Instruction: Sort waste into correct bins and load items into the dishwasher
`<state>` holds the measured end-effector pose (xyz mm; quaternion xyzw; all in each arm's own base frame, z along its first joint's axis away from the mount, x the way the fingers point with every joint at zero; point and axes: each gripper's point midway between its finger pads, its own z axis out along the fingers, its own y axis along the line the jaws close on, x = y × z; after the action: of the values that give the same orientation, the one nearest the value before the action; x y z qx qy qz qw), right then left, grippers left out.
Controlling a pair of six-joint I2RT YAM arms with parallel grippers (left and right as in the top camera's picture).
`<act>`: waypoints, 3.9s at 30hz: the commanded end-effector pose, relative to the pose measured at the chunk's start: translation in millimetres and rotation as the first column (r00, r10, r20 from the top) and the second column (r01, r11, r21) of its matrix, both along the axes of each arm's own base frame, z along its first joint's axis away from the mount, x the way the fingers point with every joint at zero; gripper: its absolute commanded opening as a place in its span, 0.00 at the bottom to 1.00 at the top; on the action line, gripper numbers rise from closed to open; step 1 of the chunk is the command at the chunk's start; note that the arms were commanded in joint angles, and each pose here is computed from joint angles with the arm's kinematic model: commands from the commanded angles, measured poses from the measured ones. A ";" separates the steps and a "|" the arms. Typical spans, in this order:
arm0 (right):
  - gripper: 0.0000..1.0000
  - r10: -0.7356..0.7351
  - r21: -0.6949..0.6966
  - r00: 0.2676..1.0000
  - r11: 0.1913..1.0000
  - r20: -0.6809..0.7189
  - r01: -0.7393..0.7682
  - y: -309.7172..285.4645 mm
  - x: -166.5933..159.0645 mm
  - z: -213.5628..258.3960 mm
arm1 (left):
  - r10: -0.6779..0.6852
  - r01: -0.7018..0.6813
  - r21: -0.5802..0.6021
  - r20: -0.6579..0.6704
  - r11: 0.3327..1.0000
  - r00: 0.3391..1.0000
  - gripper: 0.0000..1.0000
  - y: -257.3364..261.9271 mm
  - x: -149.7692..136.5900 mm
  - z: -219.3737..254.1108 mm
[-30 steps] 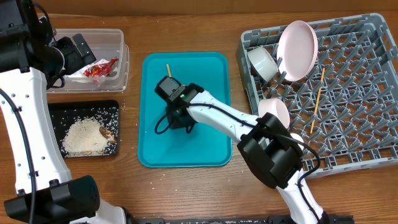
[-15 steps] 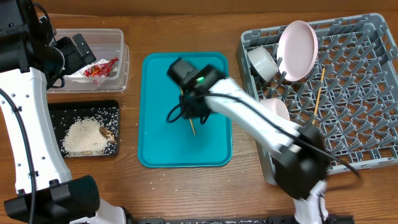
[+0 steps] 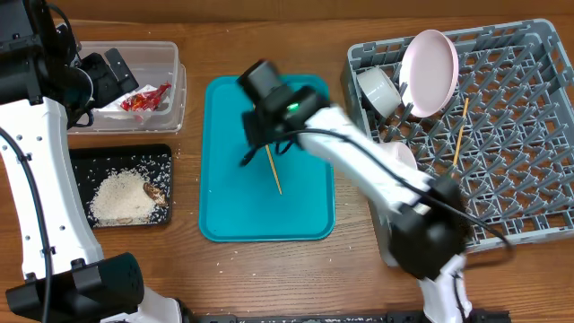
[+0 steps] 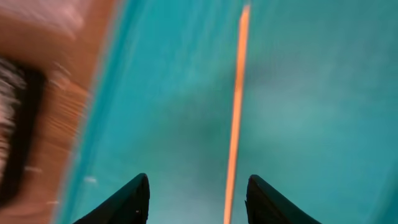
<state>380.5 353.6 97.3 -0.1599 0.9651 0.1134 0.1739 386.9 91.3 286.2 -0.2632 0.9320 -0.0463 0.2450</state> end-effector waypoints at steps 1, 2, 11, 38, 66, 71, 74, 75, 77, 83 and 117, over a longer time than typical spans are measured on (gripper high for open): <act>0.53 0.026 -0.082 0.999 0.996 -0.038 -0.030 -1.6 -5.4 -40.6 | -0.009 0.009 0.006 0.023 1.000 1.000 1.00 1.0 1.5 7.8; 0.52 0.020 -0.109 0.999 0.994 -0.042 -0.024 -4.8 -4.2 -51.0 | -0.009 0.009 0.006 0.024 1.000 1.000 1.00 1.0 1.6 7.9; 0.46 0.024 -0.200 0.993 0.979 -0.113 -0.046 -14.1 -9.9 -108.0 | -0.009 0.009 0.006 0.023 1.000 1.000 1.00 1.0 1.5 7.8; 0.04 -0.090 -0.078 0.995 0.993 0.043 0.093 -63.6 19.5 107.5 | -0.009 0.009 0.006 0.023 1.000 1.000 1.00 1.0 1.5 7.8; 0.30 -0.834 -0.294 0.528 0.551 -0.161 0.781 -412.7 5.5 44.6 | -0.009 0.009 0.006 0.023 1.000 1.000 1.00 1.0 1.5 7.8; 0.59 -0.824 -0.257 0.551 0.564 -0.128 0.785 -412.3 4.7 65.7 | -0.009 0.009 0.006 0.023 1.000 1.000 1.00 1.0 1.5 7.8; 0.70 -0.823 -0.203 0.561 0.566 -0.086 0.799 -410.3 -3.6 99.4 | -0.009 0.009 0.006 0.024 1.000 1.000 1.00 1.0 1.6 7.9; 0.73 -0.808 -0.174 0.585 0.588 -0.071 0.790 -407.1 -9.3 116.0 | -0.009 0.009 0.006 0.023 1.000 1.000 1.00 1.0 1.5 7.8; 0.78 -0.784 -0.126 0.617 0.619 -0.059 0.775 -400.8 -17.0 135.8 | -0.009 0.009 0.006 0.023 1.000 1.000 1.00 1.0 1.5 7.8; 0.99 -0.686 0.101 0.728 0.725 0.015 0.681 -367.5 -61.0 211.8 | -0.009 0.009 0.006 0.024 1.000 1.000 1.00 1.0 1.6 7.9; 1.00 -0.563 0.382 0.471 0.819 0.680 0.427 -365.6 -169.4 270.0 | -0.009 0.009 0.006 0.023 1.000 1.000 1.00 1.0 1.5 7.8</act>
<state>207.9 -15.0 403.2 0.1208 0.7865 0.0526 0.6033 387.0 91.3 286.8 -0.2632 0.9317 -0.0468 0.2458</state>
